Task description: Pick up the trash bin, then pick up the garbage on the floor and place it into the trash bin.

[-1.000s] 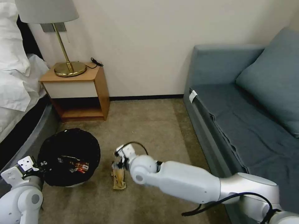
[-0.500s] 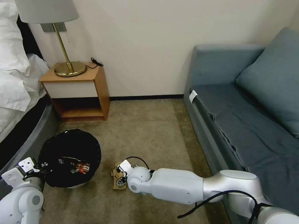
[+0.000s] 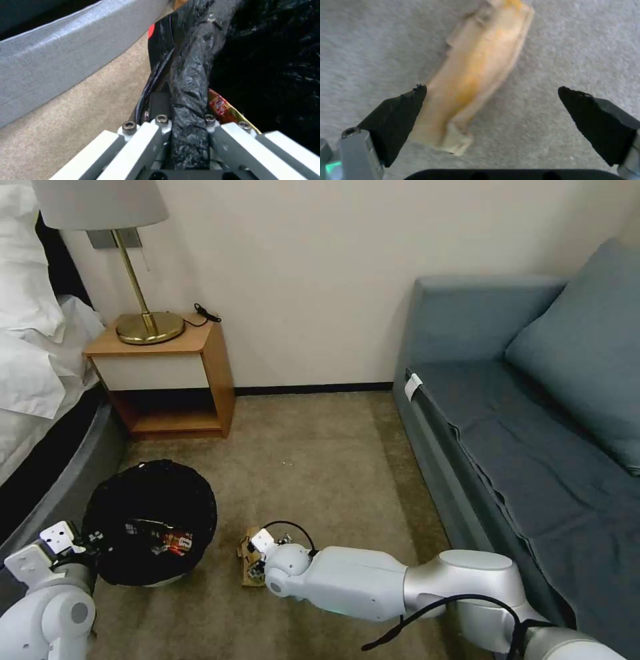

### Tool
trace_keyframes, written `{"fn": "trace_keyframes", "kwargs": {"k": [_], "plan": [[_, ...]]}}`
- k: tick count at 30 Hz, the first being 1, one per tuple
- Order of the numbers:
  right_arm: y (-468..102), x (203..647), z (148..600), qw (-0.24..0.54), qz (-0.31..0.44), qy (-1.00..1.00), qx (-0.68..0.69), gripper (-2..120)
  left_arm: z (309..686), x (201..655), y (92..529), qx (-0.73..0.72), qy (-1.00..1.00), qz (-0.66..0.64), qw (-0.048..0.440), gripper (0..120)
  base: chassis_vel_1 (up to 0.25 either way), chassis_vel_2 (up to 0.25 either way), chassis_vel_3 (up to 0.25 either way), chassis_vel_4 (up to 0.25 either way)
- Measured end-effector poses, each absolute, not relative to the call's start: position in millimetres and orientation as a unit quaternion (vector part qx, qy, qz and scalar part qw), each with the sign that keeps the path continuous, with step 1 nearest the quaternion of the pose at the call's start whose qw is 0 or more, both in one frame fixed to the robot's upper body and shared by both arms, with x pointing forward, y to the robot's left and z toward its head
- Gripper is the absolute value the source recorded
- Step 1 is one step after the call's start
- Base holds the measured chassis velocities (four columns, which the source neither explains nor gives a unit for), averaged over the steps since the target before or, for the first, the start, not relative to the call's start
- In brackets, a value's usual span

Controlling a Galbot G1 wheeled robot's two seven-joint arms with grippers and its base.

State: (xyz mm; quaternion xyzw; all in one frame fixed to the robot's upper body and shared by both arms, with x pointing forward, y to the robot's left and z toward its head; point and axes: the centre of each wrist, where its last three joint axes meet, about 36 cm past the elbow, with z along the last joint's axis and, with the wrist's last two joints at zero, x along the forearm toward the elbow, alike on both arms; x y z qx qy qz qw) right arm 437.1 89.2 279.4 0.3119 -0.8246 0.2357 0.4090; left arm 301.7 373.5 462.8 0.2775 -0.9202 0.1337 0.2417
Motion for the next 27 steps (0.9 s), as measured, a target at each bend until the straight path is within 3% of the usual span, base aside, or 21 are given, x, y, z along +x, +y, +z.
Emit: {"fn": "trace_keyframes", "kwargs": {"k": [22,25,27], "plan": [[105.7,418.2,251.2,0.391,0.25,-0.825,0.323,100,464.9,299.8,373.0,0.278,-0.921,0.133,0.238,3,0.0,0.0,0.0,0.0],[103.8,418.6,245.4,0.388,0.251,-0.827,0.322,96,464.4,299.8,373.0,0.278,-0.921,0.133,0.239,3,0.0,0.0,0.0,0.0],[103.4,418.7,244.7,0.386,0.25,-0.827,0.324,87,463.8,300.0,373.1,0.278,-0.921,0.133,0.239,3,0.0,0.0,0.0,0.0]]}}
